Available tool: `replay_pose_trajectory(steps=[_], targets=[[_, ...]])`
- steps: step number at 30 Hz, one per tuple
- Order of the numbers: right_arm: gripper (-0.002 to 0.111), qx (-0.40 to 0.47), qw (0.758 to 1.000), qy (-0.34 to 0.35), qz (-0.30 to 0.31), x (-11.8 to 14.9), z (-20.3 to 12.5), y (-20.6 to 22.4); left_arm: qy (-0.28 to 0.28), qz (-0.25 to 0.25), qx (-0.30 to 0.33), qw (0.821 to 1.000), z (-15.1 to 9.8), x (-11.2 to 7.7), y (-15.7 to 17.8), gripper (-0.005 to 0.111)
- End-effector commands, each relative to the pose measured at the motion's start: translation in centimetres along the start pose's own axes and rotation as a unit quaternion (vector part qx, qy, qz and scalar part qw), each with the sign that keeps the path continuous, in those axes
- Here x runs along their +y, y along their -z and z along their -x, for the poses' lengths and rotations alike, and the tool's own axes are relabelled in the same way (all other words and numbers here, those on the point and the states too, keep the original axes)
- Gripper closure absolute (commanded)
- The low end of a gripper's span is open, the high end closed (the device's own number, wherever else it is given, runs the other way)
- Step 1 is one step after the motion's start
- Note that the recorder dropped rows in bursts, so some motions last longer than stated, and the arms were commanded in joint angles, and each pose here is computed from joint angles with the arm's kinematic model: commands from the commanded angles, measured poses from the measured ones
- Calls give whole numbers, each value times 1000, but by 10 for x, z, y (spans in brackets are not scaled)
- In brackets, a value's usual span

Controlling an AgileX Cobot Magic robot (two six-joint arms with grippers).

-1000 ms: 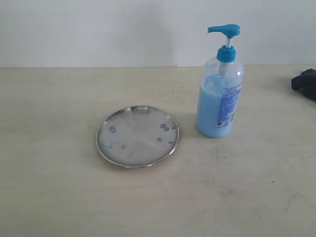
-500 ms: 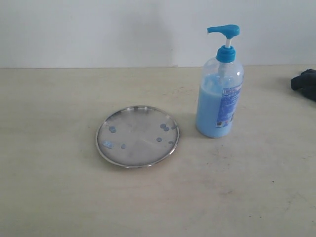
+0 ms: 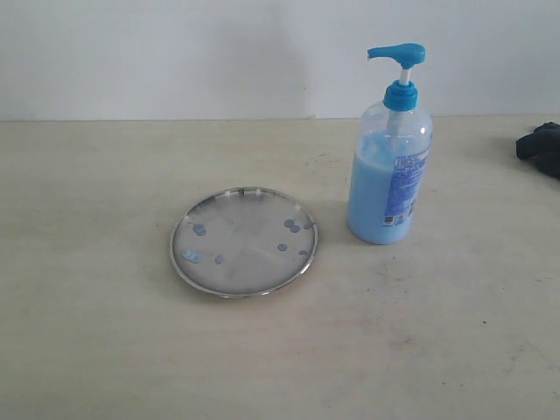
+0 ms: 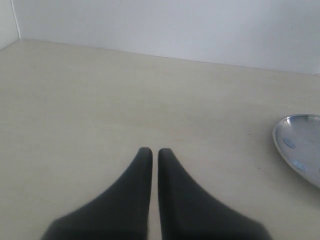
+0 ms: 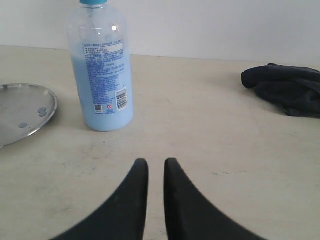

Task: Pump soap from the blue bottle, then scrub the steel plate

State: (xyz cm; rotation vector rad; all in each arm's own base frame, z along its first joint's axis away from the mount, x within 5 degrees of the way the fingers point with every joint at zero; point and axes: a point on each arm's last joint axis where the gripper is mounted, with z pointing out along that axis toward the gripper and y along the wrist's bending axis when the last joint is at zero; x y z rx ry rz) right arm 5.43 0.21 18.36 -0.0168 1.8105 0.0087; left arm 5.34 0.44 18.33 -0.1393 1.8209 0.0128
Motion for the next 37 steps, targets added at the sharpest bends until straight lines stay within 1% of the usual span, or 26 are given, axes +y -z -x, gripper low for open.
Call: replay_pose_trajectory(steps=[1,37], targets=[[106,-3,1000,0,-3,0,1,0,2,1,-3,1000,-1,0,0,102],[106,-2,1000,-12,1,0,0,0,2,1,-3,1000,-1,0,0,102]])
